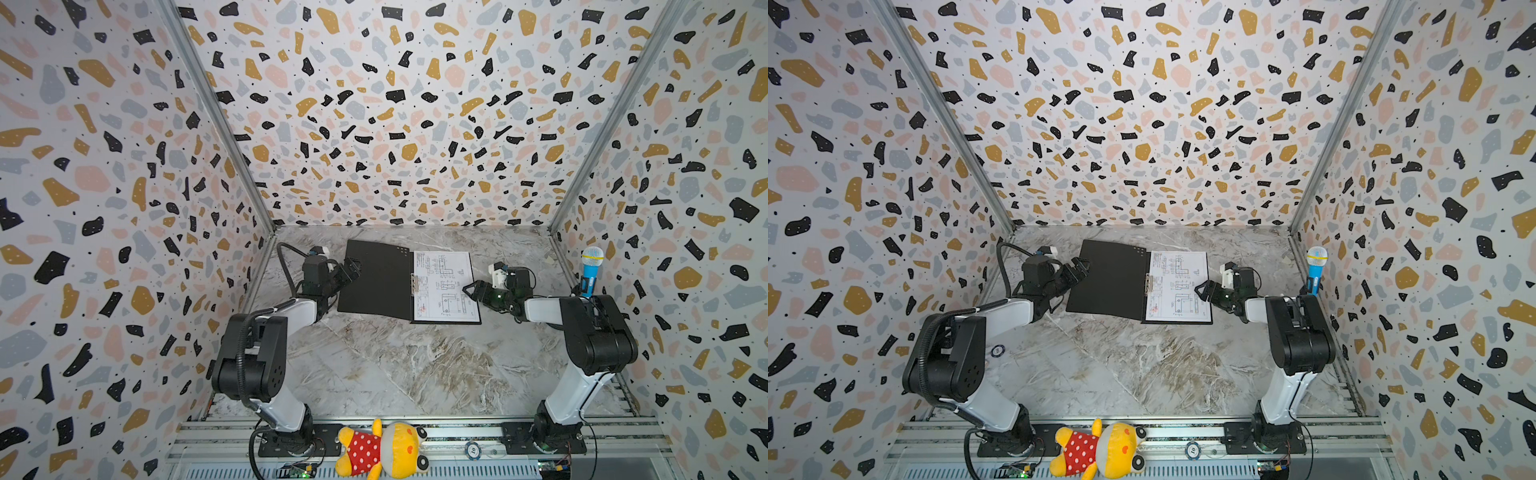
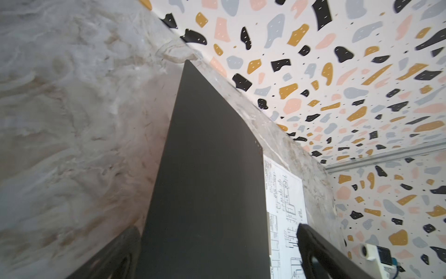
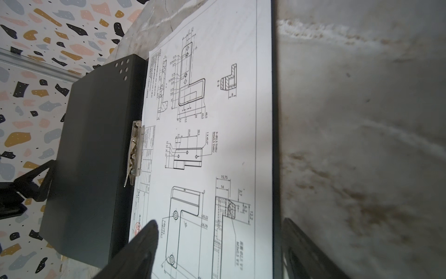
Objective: Put the files into the folder
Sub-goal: 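Lift and swing the folder cover over the sheets with the left gripper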
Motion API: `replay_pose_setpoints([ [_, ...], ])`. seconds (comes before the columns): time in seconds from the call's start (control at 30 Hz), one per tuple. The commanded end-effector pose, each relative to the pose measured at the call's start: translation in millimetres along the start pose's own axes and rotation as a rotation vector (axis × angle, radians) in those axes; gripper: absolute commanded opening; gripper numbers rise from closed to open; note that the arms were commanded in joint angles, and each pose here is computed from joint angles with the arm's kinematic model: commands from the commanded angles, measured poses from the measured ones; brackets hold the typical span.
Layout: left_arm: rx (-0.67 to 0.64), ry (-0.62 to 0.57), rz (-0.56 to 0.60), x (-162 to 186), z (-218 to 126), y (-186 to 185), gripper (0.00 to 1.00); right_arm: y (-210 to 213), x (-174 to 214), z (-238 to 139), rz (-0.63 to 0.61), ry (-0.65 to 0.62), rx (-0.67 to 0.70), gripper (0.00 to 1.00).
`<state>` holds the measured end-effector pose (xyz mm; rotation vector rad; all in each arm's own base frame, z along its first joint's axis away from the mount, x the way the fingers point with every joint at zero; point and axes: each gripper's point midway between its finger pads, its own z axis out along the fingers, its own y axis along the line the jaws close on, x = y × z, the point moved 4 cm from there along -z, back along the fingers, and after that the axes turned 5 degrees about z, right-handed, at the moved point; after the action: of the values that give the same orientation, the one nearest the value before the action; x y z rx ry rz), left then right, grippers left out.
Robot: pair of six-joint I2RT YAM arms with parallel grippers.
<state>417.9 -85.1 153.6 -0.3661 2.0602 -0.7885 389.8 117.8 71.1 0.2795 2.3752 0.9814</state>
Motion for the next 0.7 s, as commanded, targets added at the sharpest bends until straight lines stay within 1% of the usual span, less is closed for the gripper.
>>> replay_pose_setpoints([
  [0.0, 0.209, 0.118, -0.043, 22.1, -5.0, -41.4, 1.0, -0.8, 49.3, 4.4, 0.082, 0.193, -0.024, 0.8],
  [0.2, 0.273, 0.083, -0.023, 14.0, -12.4, -67.6, 1.0, -2.1, 50.8, 4.8, 0.085, 0.195, -0.022, 0.8],
  [0.27, 0.3, 0.076, -0.005, 12.6, -13.5, -80.5, 1.0, -2.7, 51.7, 4.6, 0.087, 0.195, -0.022, 0.8],
  [0.3, 0.318, 0.08, -0.027, 12.5, -14.1, -88.4, 0.99, -2.7, 51.9, 4.5, 0.087, 0.195, -0.022, 0.8],
  [0.57, 0.416, 0.032, 0.019, 3.8, -29.7, -145.2, 1.0, -4.7, 54.2, 4.7, 0.091, 0.198, -0.019, 0.8],
  [0.67, 0.452, 0.031, 0.048, 8.3, -32.3, -166.4, 1.0, -5.1, 54.6, 5.1, 0.095, 0.198, -0.019, 0.8],
])
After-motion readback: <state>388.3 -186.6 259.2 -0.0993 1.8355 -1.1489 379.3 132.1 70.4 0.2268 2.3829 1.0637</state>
